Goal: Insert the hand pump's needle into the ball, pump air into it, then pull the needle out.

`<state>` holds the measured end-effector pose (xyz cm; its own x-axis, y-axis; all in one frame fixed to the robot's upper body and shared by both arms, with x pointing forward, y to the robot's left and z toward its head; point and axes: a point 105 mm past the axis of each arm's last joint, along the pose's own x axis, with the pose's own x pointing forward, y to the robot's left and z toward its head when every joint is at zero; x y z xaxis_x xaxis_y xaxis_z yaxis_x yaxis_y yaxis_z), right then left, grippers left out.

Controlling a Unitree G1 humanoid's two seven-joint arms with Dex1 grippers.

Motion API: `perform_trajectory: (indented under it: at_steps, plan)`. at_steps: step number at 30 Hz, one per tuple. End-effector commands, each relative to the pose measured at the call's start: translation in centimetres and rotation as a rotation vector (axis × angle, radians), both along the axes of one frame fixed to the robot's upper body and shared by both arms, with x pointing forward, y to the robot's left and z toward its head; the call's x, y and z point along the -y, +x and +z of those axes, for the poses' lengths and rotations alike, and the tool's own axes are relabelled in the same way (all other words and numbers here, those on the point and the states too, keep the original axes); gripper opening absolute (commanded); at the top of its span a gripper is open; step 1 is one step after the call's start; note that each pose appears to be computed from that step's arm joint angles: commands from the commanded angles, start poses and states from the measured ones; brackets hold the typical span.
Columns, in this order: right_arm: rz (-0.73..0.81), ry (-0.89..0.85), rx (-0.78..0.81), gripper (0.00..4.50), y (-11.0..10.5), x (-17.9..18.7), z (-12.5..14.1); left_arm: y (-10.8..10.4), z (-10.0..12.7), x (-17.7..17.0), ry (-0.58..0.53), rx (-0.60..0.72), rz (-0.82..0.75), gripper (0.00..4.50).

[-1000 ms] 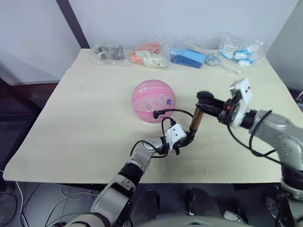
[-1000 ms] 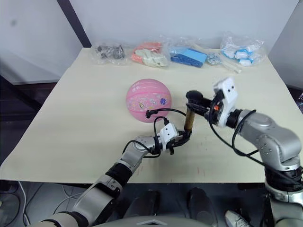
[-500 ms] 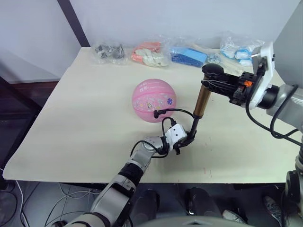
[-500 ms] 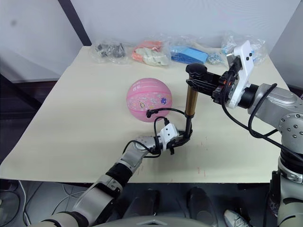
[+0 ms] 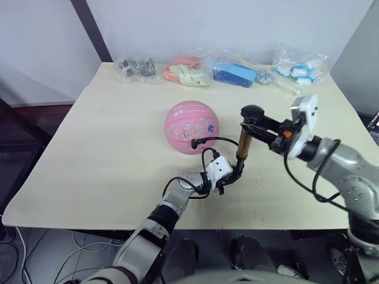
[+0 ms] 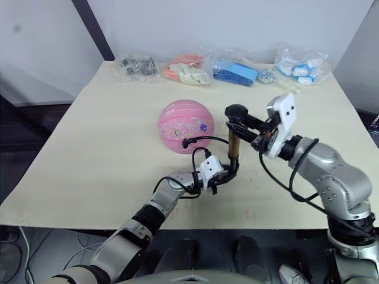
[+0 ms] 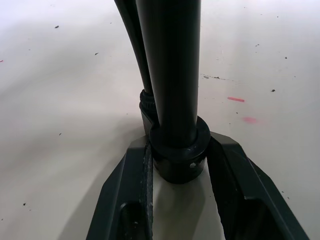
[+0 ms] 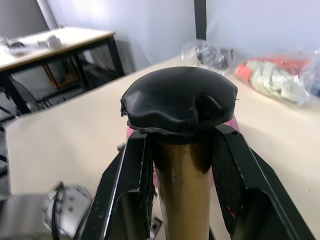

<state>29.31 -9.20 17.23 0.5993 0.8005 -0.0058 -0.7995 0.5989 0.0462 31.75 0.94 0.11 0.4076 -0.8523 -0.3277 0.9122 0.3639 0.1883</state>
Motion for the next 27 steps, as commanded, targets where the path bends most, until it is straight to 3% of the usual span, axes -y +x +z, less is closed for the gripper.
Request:
perform_trajectory:
  at_steps: [1, 7, 11, 16, 21, 27]
  plan:
    - [0.023, -0.114, -0.293, 1.10, -1.3, -0.5, -9.6, -2.4, -6.3, -3.6, 0.195, -0.190, 0.050, 1.07]
    - [0.049, -0.144, -0.372, 1.10, -3.0, -0.5, -13.5, -2.3, -6.2, -3.8, 0.193, -0.190, 0.059, 1.07]
    - [0.028, -0.105, -0.351, 1.10, -2.6, -0.2, -12.6, -2.3, -6.2, -3.9, 0.194, -0.190, 0.059, 1.07]
    - [0.038, -0.112, -0.242, 1.10, -1.6, 0.4, -8.7, -2.3, -6.1, -3.7, 0.193, -0.189, 0.055, 1.07]
    - [0.022, -0.066, -0.101, 1.10, -0.3, 1.0, -2.5, -2.4, -6.1, -3.6, 0.192, -0.189, 0.052, 1.07]
    - [0.082, -0.016, -0.013, 1.10, -0.9, 1.3, 3.5, -2.4, -6.1, -3.5, 0.190, -0.193, 0.050, 1.07]
